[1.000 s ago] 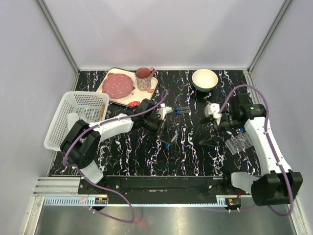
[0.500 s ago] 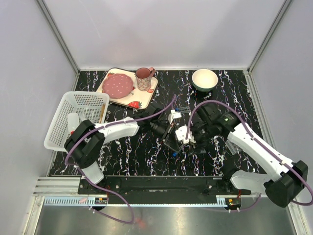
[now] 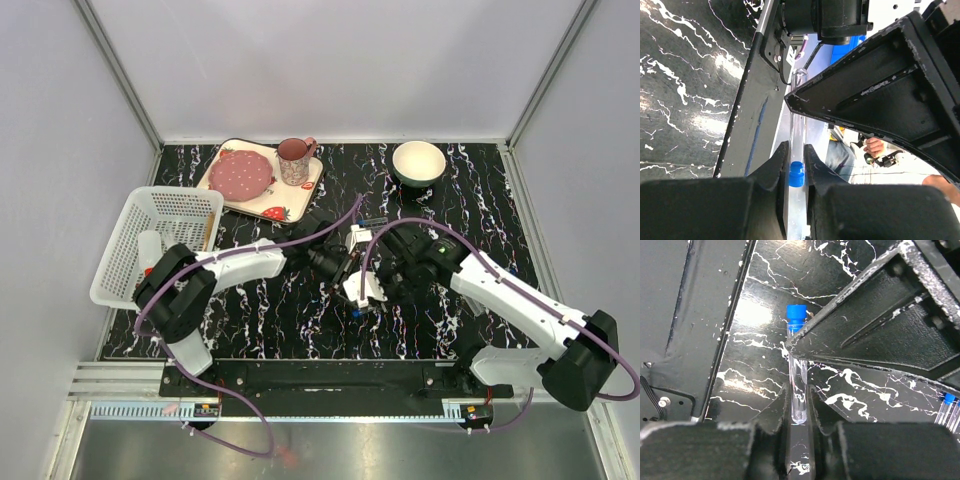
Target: Organize the chemistry lab equipment
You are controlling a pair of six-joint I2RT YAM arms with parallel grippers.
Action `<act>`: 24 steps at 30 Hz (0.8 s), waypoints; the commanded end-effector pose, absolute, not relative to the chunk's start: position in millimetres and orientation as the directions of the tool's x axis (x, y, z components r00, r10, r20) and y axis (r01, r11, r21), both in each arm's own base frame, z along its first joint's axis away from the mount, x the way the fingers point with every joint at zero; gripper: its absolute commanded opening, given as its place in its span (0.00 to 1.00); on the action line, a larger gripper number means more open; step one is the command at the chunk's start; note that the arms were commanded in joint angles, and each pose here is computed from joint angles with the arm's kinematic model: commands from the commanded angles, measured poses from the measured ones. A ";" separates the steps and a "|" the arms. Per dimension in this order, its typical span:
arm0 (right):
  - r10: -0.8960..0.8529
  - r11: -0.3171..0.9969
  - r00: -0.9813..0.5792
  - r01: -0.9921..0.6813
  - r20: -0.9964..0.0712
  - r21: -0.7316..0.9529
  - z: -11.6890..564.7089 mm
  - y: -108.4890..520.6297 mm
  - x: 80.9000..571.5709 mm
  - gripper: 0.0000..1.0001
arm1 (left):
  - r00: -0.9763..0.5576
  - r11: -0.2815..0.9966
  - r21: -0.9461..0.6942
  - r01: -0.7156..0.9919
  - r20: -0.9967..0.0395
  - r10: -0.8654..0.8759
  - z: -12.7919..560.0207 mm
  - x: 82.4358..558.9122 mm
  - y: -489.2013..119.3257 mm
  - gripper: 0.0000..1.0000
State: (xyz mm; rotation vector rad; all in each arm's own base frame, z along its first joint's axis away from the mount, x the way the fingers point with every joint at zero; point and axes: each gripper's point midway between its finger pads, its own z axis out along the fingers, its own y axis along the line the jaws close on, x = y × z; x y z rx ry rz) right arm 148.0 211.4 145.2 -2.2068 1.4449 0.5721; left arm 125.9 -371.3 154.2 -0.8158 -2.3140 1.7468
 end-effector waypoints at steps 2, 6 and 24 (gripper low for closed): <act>-0.720 -0.340 0.342 -0.932 -0.603 -0.123 157.8 221.1 142.4 0.08 | -0.861 0.133 -0.906 0.403 -0.326 0.390 176.2 144.6 -365.3 0.20; -0.704 -0.303 0.277 -0.950 -0.654 -0.075 164.3 228.2 135.7 0.07 | -0.890 0.119 -0.893 0.434 -0.403 0.214 199.4 166.1 -345.2 0.45; -0.135 0.041 -0.566 -0.823 -0.813 0.567 260.8 255.5 199.6 0.08 | -0.421 0.209 -0.632 0.746 -0.691 -0.588 305.7 205.5 -266.4 0.84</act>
